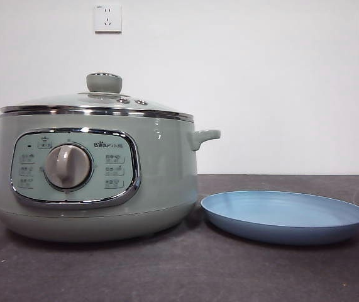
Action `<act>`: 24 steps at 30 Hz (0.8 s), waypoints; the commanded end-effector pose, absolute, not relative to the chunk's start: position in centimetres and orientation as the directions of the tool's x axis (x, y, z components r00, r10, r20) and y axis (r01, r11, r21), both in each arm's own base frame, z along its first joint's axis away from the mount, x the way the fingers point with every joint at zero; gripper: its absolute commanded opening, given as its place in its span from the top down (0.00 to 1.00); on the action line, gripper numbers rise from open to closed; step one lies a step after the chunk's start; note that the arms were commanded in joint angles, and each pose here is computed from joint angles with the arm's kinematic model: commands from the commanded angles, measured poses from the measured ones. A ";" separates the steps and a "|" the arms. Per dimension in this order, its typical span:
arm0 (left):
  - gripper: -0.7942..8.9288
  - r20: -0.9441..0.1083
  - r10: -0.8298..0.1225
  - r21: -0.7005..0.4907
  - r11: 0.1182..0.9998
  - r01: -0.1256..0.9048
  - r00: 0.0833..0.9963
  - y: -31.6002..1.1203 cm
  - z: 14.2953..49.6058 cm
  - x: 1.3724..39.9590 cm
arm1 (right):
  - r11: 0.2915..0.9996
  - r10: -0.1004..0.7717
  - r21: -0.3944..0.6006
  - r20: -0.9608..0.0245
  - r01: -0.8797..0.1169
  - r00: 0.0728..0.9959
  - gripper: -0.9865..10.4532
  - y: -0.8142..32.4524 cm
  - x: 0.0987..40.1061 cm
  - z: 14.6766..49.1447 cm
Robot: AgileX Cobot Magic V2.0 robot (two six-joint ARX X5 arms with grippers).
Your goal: Take the pumpkin out from the steamer,put the pumpkin in the blue plate,close the lid
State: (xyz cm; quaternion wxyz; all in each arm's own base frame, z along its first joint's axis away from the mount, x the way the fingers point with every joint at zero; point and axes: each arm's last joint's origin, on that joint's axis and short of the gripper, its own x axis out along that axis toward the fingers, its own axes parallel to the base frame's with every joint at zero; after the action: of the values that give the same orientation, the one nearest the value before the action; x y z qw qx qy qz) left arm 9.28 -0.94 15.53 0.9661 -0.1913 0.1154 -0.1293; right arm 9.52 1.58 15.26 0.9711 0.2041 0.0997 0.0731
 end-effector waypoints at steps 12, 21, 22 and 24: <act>0.93 -0.156 -0.262 -0.452 0.876 0.167 0.952 -0.8 20.8 9.4 | 0.853 0.204 0.509 -0.124 -0.114 0.971 0.92 1.6 9.2 21.0; 0.93 -0.169 -0.279 -0.341 0.916 0.210 0.945 -0.9 26.7 11.4 | 0.910 0.227 0.375 -0.096 -0.176 0.969 0.92 1.8 10.2 27.4; 0.93 -0.163 -0.282 -0.328 0.919 0.218 0.945 -0.9 27.4 11.6 | 0.913 0.243 0.357 -0.092 -0.195 0.966 0.92 1.9 10.4 28.2; 0.93 -0.148 -0.310 -0.307 0.917 0.254 0.939 -1.0 28.8 11.9 | 0.915 0.275 0.331 -0.090 -0.231 0.957 0.92 2.0 10.9 29.5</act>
State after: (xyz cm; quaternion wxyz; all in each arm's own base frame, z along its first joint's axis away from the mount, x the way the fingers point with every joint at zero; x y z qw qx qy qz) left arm 11.85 -1.00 28.37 0.9710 -0.1652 0.1058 -0.1368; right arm 10.74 2.02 28.94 0.9721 0.1858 0.0737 0.1226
